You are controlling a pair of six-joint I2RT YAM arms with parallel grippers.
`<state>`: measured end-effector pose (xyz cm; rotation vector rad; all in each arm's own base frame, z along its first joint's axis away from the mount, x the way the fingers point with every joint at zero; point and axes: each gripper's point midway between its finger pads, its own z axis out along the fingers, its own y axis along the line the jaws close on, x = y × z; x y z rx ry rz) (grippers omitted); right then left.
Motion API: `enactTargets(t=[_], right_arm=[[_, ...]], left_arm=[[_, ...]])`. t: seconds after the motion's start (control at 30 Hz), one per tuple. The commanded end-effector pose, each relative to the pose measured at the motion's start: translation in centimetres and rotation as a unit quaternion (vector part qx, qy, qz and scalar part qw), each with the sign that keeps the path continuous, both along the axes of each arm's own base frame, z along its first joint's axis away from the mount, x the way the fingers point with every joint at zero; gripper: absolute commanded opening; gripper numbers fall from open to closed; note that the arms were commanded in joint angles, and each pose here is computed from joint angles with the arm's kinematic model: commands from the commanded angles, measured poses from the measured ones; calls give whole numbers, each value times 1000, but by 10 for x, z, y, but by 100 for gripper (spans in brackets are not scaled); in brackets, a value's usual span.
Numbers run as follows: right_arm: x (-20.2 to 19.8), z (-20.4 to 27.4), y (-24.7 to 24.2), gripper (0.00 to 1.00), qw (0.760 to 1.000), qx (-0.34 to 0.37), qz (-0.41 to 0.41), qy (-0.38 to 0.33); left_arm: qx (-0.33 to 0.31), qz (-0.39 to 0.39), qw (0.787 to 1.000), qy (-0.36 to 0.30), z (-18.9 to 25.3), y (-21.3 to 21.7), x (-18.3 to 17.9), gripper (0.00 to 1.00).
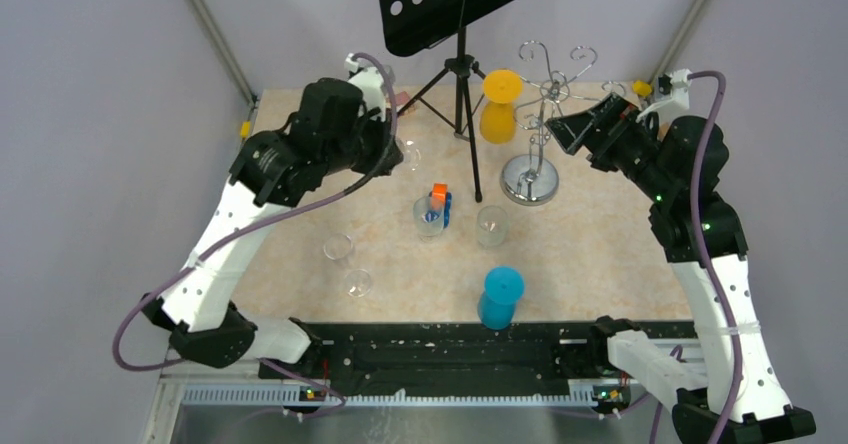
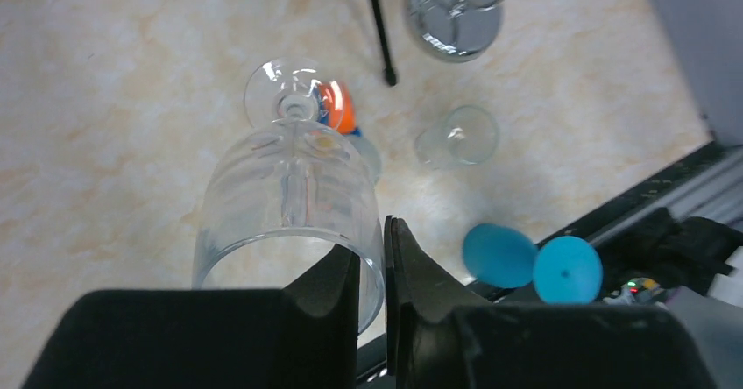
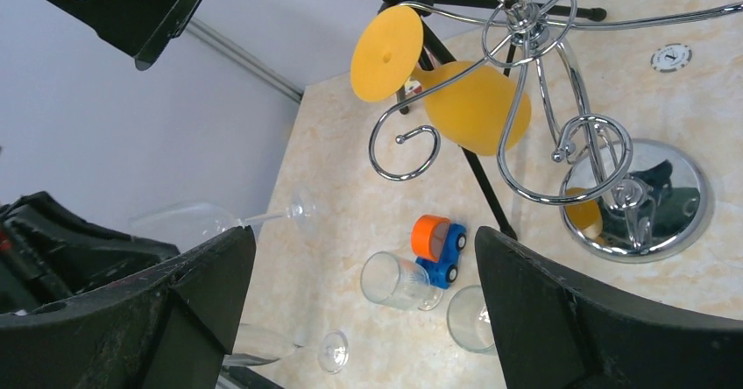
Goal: Place the wine glass upside down on the wine glass rack
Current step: Pick up the wine glass at the center of the board, then turn the wine glass upside down at the wine rack.
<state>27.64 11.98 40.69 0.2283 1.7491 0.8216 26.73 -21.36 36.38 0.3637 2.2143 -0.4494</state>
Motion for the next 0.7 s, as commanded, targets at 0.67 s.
enactTargets(t=[0.67], right_arm=[[0,23,26,99,996,50,73,-30]], left_arm=[[-295,-226,908,-192,135,-69,-55,0]])
